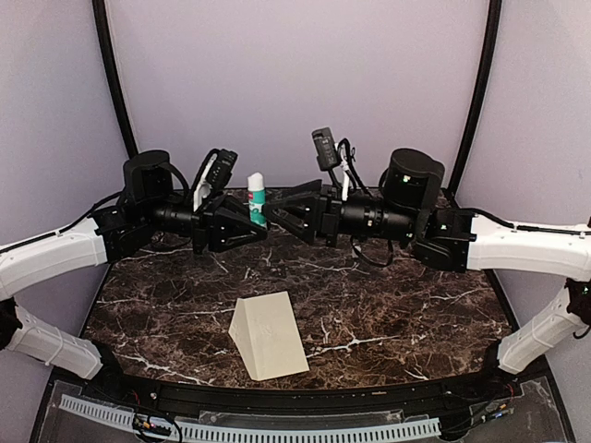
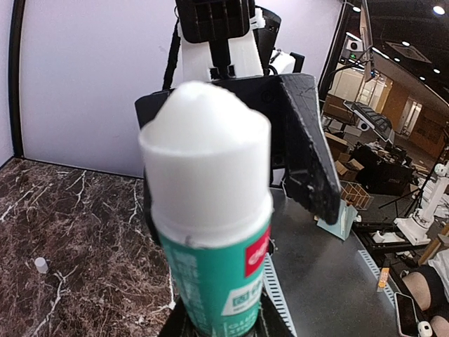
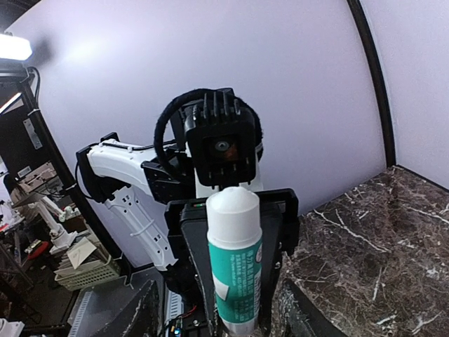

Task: Place the letter into the envelope and seal it
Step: Unscrew the solid glue, then adjust the solid glue.

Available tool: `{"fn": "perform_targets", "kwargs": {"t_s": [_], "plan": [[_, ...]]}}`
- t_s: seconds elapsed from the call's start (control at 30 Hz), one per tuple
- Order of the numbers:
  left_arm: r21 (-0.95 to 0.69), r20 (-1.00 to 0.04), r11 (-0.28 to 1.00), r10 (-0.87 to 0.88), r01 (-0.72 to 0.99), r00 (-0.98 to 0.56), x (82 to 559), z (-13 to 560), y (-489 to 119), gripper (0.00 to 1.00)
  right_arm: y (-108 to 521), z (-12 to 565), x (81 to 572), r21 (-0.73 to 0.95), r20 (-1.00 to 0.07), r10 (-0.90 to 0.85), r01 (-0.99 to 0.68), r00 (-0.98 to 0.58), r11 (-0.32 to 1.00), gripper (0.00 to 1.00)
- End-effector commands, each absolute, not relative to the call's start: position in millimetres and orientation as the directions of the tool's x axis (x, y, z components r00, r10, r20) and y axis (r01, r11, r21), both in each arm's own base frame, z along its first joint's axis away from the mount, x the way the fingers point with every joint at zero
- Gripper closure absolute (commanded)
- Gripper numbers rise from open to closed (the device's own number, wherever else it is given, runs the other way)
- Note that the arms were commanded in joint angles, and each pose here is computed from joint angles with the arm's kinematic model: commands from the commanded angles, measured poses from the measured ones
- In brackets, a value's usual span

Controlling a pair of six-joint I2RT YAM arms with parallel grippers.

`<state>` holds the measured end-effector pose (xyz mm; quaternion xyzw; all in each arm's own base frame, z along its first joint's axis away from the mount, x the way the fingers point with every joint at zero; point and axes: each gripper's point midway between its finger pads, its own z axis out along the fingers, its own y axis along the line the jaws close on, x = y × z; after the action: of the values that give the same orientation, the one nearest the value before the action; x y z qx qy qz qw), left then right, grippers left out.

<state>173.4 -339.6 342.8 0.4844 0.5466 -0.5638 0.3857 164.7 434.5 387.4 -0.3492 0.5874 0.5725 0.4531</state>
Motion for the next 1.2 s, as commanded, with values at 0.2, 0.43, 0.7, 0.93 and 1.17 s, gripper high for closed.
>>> {"fn": "perform_targets", "kwargs": {"t_s": [0.2,0.43,0.7,0.93,1.17], "plan": [[-0.210,-0.977,-0.207,0.073,0.956,-0.198,156,356,-338,1.00,454,400,150,0.309,-0.946,0.094,-0.951,-0.311,-0.035,0.59],[-0.215,-0.976,-0.204,0.080,0.955,-0.203,157,354,-339,1.00,459,403,148,0.306,-0.946,0.096,-0.951,-0.310,-0.053,0.68],[-0.216,-0.975,-0.193,0.087,0.957,-0.203,159,352,-340,1.00,455,403,150,0.307,-0.944,0.113,-0.951,-0.309,-0.036,0.88],[-0.211,-0.976,-0.165,0.083,0.963,-0.199,162,353,-340,0.84,449,403,153,0.307,-0.944,0.123,-0.952,-0.306,-0.007,0.89],[-0.186,-0.982,-0.126,0.067,0.974,-0.178,164,358,-336,0.42,446,399,158,0.302,-0.949,0.103,-0.952,-0.297,0.043,0.89]]}}
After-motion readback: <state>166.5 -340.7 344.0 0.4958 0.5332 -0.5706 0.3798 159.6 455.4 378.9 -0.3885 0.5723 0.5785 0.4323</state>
